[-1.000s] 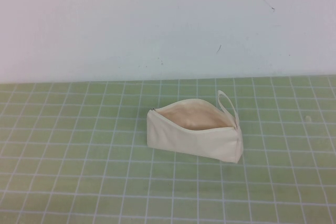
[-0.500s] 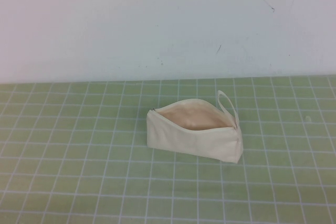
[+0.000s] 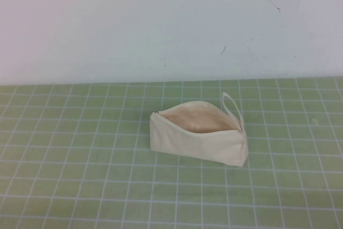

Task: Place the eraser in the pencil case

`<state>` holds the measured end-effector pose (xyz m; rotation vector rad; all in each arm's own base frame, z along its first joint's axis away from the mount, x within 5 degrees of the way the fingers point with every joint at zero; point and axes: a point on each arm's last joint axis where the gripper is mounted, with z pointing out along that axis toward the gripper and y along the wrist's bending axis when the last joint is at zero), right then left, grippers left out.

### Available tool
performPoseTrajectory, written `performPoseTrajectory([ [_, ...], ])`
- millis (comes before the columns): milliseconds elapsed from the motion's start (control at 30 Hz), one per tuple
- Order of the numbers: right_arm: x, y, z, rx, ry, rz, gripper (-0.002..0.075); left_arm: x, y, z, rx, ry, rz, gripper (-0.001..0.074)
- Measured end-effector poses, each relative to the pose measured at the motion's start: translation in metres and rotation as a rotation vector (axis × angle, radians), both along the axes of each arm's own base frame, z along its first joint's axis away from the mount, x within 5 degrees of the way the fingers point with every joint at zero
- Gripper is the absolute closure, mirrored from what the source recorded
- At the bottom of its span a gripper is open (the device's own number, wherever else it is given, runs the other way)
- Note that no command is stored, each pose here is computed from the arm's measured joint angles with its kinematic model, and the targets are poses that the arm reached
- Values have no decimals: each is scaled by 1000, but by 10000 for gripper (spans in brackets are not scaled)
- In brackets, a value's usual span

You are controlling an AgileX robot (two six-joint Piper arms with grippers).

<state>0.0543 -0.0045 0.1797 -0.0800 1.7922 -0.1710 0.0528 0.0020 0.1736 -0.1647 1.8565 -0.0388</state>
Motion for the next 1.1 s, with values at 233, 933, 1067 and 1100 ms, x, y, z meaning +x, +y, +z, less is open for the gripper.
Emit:
performPoseTrajectory([
  [233, -1, 0, -4, 10, 34, -6, 727, 0, 0, 0, 0, 0, 0, 738],
  [933, -1, 3, -8, 9, 75, 62, 727, 0, 0, 0, 0, 0, 0, 738],
  [1067, -1, 2, -8, 10, 74, 46, 727, 0, 0, 0, 0, 0, 0, 738],
  [1100, -1, 2, -8, 10, 74, 41, 727, 0, 0, 0, 0, 0, 0, 738],
])
